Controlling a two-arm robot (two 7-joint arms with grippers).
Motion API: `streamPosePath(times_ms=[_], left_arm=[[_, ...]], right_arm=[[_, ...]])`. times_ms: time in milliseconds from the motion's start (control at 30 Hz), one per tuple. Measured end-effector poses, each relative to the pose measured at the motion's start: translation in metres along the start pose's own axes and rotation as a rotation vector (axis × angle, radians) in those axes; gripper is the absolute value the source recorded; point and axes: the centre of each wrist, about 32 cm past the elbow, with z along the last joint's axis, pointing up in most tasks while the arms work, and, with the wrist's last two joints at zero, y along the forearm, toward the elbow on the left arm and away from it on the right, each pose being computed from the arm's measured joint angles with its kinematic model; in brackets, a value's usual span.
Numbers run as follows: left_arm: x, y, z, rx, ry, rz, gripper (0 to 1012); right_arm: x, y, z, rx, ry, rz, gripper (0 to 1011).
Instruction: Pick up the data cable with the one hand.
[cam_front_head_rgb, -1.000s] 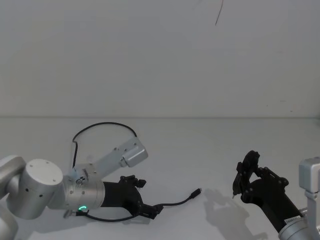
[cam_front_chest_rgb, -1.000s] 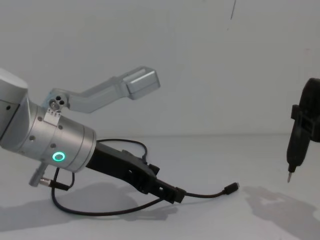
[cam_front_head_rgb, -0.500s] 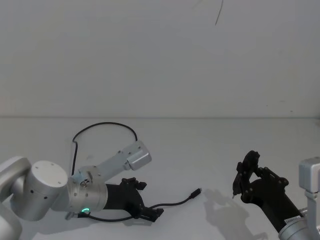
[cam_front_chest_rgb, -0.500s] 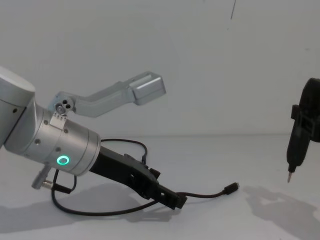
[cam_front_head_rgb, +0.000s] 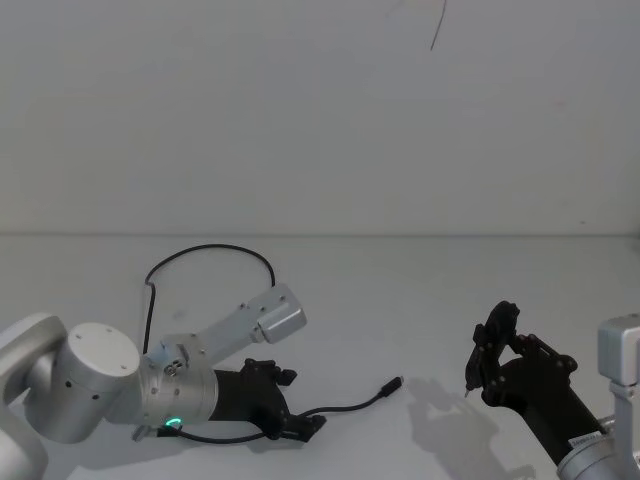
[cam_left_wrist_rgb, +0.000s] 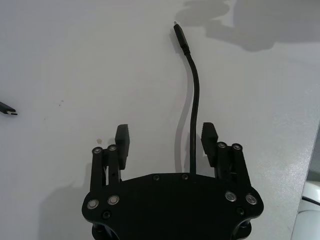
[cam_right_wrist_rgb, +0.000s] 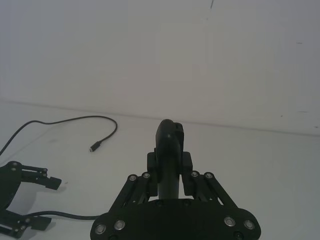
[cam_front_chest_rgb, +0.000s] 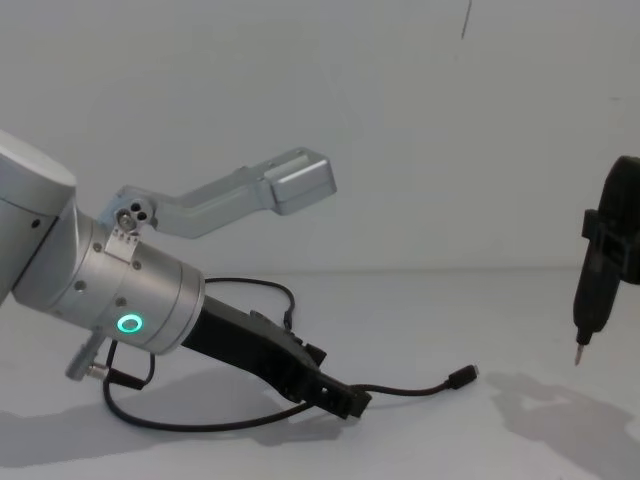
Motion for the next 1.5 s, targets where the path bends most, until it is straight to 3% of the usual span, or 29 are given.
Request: streamPosePath(times_ms=[867, 1133, 1400, 1500], left_arm=[[-0.0007, -0.0007, 0.0007, 0.004, -0.002, 0.002, 62], [-0.0020, 0.0002, 0.0005, -0.007, -0.018, 0.004, 48], [-0.0050, 0.0054, -0.0004, -0.058, -0.074, 0.016, 46], [-0.0065, 0.0105, -0.0001, -0.098, -0.107, 0.023, 46]], right_arm=[[0.000, 0.000, 0.000, 0.000, 0.000, 0.000, 263], [0.001, 0.002, 0.002, 0.013, -0.001, 0.013, 263], [0.002, 0.009, 0.014, 0.064, 0.009, 0.056, 263], [0.003, 0.013, 0.020, 0.085, 0.014, 0.077, 263]])
